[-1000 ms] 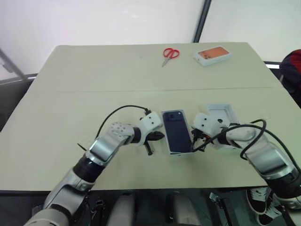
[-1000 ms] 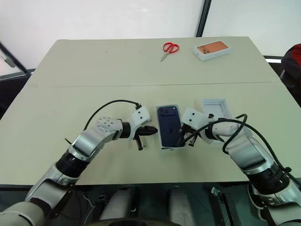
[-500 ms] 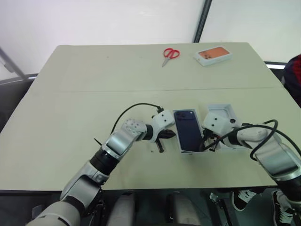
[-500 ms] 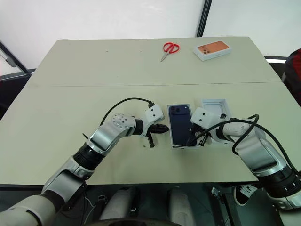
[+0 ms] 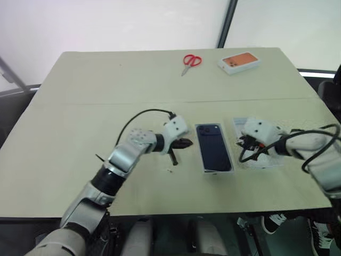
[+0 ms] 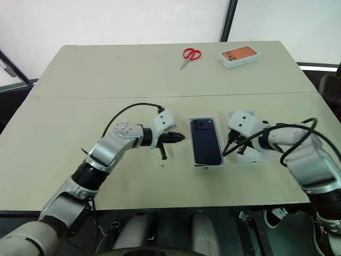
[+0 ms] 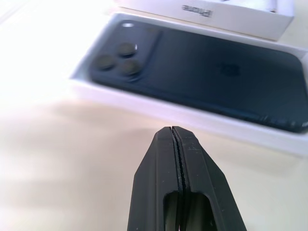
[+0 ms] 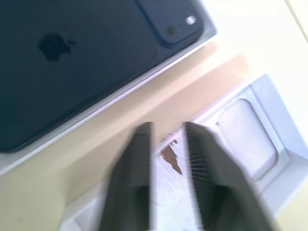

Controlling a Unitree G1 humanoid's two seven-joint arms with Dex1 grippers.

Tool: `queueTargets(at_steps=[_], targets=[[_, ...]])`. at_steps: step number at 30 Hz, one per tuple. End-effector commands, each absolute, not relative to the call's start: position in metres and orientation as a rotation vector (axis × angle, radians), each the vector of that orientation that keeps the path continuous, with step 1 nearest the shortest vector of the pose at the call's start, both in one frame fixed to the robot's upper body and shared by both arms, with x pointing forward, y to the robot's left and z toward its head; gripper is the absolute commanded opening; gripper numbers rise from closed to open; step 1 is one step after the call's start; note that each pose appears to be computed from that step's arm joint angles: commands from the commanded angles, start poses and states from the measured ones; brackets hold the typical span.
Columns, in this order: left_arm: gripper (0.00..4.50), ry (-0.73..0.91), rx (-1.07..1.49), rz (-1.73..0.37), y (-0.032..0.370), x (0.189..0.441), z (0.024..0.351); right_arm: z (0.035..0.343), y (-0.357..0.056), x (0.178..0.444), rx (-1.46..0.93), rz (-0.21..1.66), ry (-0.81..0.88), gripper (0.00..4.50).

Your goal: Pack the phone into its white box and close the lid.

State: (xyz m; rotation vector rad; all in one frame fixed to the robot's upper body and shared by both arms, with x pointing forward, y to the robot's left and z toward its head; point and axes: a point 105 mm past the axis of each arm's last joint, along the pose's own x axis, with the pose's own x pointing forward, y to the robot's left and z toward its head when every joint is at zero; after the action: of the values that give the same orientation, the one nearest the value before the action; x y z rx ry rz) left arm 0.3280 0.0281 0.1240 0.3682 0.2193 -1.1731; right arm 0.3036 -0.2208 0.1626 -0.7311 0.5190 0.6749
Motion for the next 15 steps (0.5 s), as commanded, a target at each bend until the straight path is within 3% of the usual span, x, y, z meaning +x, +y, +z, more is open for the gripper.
queueTargets(at_steps=[1,2,7,13,15], targets=[[0.00,0.072,0.331,-1.202,0.043,0.317,0.148,0.178,-0.223,0.307,-0.650,0.597,0.518,3.19],[0.00,0.053,0.320,-1.210,0.048,0.314,0.150,0.176,-0.225,0.310,-0.604,0.560,0.544,3.67],[0.00,-0.040,0.294,-1.277,0.062,0.292,0.157,0.163,-0.230,0.319,-0.332,0.401,0.714,3.67],[0.00,-0.062,0.305,-1.335,0.062,0.277,0.157,0.145,-0.233,0.319,-0.216,0.302,0.854,3.67],[0.00,-0.081,0.299,-1.339,0.060,0.275,0.159,0.140,-0.232,0.318,-0.230,0.293,0.868,3.16]])
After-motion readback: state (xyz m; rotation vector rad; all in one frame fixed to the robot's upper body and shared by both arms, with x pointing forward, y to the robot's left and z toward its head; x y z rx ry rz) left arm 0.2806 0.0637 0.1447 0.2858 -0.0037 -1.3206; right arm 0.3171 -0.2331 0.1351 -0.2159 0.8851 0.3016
